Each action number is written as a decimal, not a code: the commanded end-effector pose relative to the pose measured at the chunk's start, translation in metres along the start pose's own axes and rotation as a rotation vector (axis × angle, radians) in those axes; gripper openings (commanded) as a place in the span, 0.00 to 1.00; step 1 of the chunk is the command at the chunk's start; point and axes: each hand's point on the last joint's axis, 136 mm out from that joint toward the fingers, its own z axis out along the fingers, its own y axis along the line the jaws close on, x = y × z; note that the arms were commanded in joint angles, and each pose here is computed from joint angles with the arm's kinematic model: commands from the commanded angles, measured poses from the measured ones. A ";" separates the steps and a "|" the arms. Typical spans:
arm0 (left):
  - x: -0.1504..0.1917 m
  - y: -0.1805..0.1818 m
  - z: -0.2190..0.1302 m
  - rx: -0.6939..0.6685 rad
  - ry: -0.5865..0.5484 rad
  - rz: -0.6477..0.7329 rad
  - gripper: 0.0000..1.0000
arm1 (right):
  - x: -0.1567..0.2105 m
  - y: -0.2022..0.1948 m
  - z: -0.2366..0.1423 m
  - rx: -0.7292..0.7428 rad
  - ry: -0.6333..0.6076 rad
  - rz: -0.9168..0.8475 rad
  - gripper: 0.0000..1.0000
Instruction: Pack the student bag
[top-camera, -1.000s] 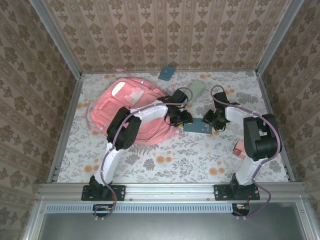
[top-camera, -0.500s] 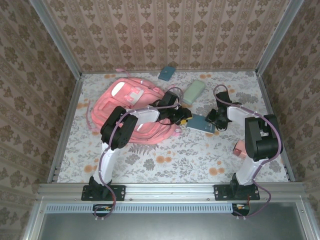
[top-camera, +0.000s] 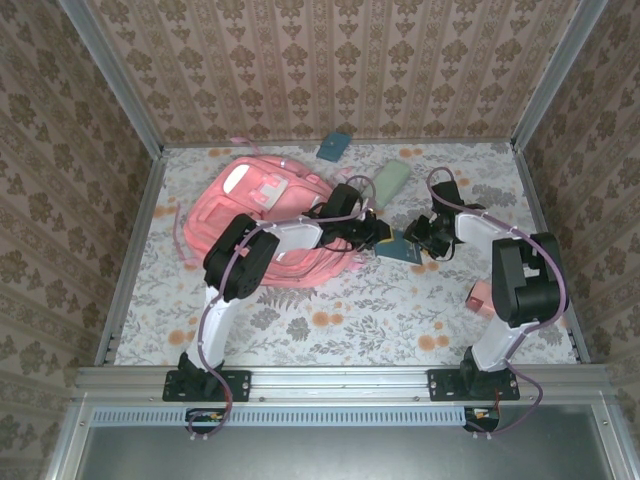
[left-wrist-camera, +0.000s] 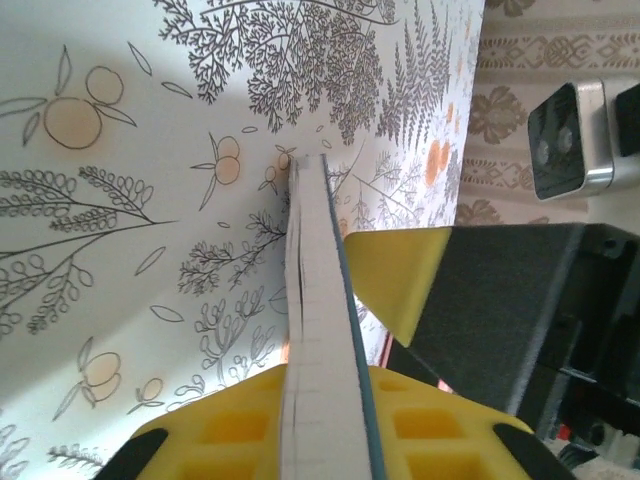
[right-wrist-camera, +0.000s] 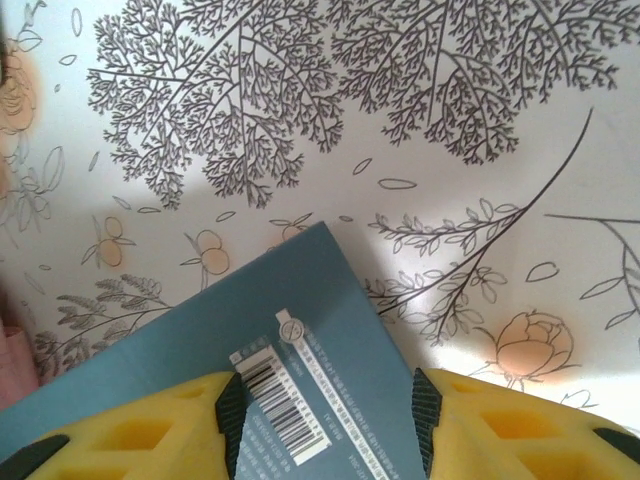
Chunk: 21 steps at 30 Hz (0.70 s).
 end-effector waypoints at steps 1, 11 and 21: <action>-0.008 -0.035 -0.018 0.072 -0.020 0.072 0.04 | -0.001 0.014 -0.019 -0.066 -0.003 -0.006 0.56; -0.029 -0.079 -0.085 0.182 -0.061 0.140 0.00 | -0.021 0.050 -0.070 -0.460 -0.074 0.017 0.66; -0.026 -0.110 -0.125 0.270 -0.040 0.196 0.00 | -0.021 0.097 -0.089 -0.801 0.017 0.001 0.70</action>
